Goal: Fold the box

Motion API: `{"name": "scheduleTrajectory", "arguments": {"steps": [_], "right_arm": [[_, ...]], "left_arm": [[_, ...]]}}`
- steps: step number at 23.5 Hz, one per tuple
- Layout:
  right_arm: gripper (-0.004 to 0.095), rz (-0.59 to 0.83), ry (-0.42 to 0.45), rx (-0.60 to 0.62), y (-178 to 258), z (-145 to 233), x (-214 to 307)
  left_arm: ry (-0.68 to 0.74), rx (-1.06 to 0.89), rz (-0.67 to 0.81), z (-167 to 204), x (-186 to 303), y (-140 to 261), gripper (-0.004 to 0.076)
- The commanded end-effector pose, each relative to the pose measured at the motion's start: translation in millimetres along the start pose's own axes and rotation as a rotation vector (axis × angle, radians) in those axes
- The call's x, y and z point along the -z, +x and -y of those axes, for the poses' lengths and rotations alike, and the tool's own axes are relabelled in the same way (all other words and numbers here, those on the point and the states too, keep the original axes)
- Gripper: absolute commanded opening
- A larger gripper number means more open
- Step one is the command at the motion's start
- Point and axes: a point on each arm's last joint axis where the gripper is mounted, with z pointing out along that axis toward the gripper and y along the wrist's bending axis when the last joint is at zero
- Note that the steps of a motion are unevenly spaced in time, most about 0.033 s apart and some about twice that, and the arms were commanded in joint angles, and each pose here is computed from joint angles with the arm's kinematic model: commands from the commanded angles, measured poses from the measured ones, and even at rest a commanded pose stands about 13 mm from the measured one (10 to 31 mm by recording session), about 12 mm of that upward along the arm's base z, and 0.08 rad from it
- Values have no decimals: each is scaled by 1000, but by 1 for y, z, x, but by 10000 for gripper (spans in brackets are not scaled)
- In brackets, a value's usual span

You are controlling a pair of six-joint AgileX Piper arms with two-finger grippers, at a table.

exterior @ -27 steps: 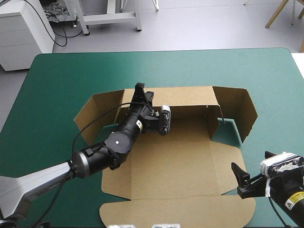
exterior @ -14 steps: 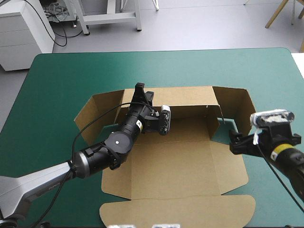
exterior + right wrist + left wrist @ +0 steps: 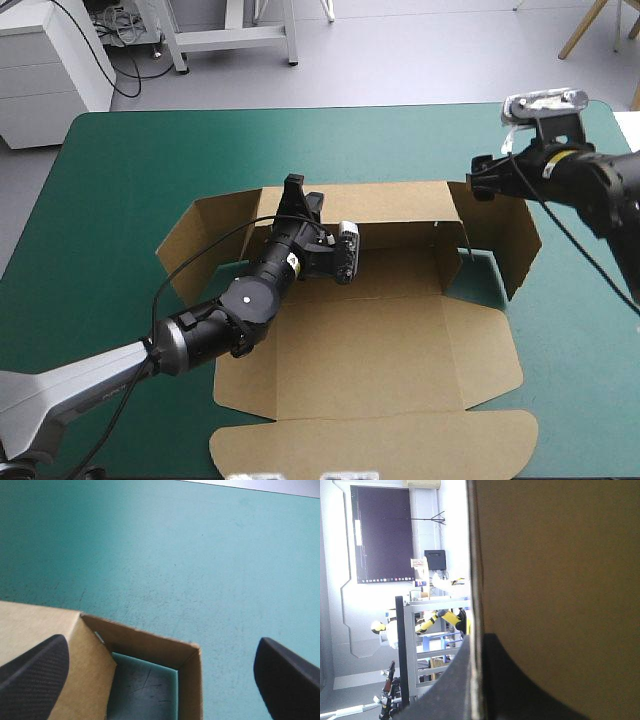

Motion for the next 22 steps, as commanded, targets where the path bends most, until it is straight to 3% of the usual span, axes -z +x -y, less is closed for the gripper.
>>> {"name": "scheduleTrajectory", "arguments": {"steps": [1, 6, 16, 22], "right_arm": [[922, 10, -11, 5, -29, 19, -3], [922, -141, -80, -57, -51, 46, -57], [922, -295, -72, -43, -32, 60, -103], [863, -298, -195, -200, -13, 83, -97]], "left_arm": [[-120, -47, 7, -26, 10, 1, -10], [-110, -50, 26, -25, 10, -1, -10], [-112, -53, 26, -25, 10, -1, -10], [-114, -49, 24, -25, 10, -1, -10]]}}
